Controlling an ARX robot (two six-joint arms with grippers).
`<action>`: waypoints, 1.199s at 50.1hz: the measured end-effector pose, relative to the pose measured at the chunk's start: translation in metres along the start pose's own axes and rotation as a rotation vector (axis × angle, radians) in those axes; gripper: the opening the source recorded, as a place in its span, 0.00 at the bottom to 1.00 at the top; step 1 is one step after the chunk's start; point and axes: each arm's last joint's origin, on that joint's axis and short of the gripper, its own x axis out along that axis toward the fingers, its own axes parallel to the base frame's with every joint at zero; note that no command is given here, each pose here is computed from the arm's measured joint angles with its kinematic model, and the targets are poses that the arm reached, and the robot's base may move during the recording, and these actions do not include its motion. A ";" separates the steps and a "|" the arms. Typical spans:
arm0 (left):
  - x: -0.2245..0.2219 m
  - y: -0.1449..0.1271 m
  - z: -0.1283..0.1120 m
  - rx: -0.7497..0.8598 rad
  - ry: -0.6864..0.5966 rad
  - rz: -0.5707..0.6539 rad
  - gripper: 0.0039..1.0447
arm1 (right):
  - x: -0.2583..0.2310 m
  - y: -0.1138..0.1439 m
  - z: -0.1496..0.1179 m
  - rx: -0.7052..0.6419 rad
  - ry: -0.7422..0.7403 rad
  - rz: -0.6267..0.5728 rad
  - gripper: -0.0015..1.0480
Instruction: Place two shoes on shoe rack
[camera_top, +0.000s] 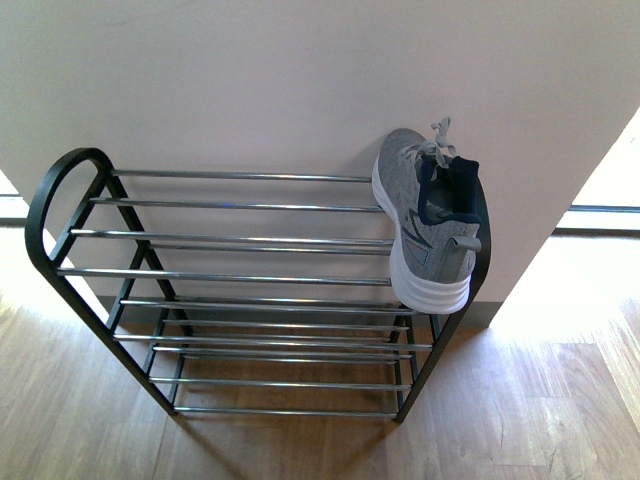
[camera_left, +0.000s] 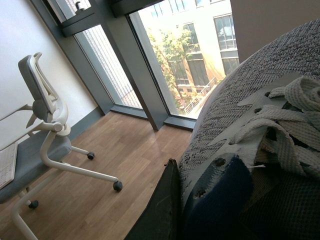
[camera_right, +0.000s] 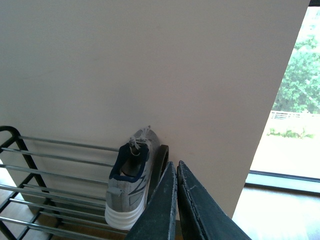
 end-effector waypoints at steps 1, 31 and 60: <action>0.000 0.000 0.000 0.000 0.000 0.000 0.01 | 0.000 0.000 0.000 0.000 0.000 0.000 0.02; 0.000 0.000 0.000 0.000 0.000 0.001 0.01 | -0.013 0.000 -0.003 0.000 0.004 0.000 0.02; 0.022 -0.017 0.009 -0.566 0.460 -0.586 0.01 | -0.013 0.000 -0.003 0.000 0.003 0.000 0.84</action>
